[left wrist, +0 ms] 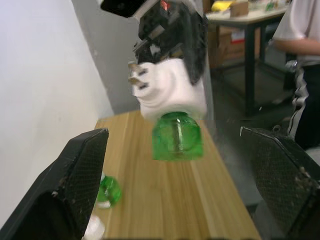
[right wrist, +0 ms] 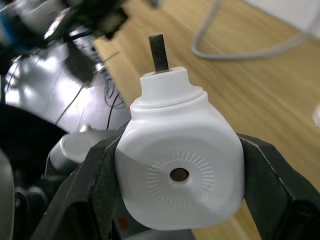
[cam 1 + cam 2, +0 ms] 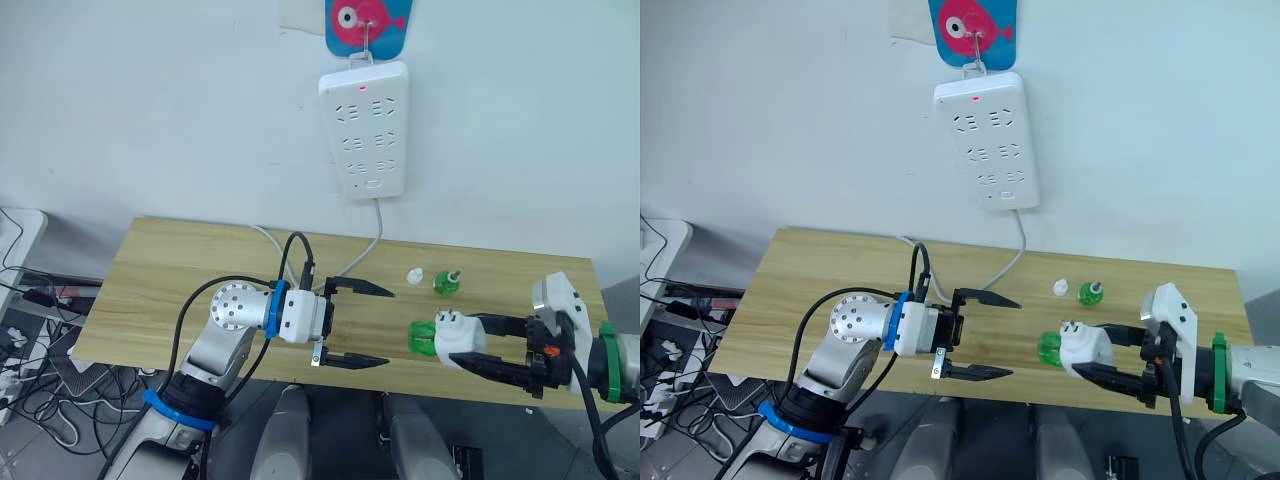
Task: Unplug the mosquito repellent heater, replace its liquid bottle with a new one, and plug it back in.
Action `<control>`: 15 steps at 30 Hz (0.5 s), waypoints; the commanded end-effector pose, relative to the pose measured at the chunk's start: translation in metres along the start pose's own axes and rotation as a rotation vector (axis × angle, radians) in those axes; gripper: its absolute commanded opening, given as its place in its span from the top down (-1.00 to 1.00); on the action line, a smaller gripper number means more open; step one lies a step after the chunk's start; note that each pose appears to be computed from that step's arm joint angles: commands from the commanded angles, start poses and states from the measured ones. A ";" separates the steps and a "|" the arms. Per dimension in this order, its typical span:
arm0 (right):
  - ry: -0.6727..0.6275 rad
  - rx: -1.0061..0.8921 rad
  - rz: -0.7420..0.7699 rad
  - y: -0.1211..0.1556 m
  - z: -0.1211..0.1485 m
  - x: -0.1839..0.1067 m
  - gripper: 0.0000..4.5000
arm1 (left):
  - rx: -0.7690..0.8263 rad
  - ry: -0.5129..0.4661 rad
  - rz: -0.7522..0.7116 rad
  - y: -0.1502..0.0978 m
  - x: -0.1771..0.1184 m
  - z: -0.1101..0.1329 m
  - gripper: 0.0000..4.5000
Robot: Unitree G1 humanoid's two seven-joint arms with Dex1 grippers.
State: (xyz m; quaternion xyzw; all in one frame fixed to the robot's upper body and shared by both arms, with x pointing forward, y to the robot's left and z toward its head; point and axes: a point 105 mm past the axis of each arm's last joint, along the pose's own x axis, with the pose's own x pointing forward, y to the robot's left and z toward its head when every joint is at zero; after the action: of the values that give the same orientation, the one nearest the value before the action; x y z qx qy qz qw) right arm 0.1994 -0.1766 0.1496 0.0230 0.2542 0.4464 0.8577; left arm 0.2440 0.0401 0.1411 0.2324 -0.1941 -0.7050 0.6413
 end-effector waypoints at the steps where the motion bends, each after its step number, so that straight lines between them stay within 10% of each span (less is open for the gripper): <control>1: -0.009 0.202 -0.036 0.001 0.002 -0.004 -0.35 | 0.066 0.051 -0.004 -0.004 0.004 -0.003 -1.00; 15: -0.054 0.521 -0.229 -0.014 0.003 0.008 -0.35 | 0.005 0.079 -0.062 -0.022 0.028 -0.006 -1.00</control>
State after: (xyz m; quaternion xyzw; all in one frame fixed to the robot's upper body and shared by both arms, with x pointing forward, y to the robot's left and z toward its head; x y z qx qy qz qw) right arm 0.2136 -0.1851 0.1388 0.2125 0.3558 0.2608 0.8719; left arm 0.2353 0.0240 0.1163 0.2690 -0.1520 -0.7078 0.6353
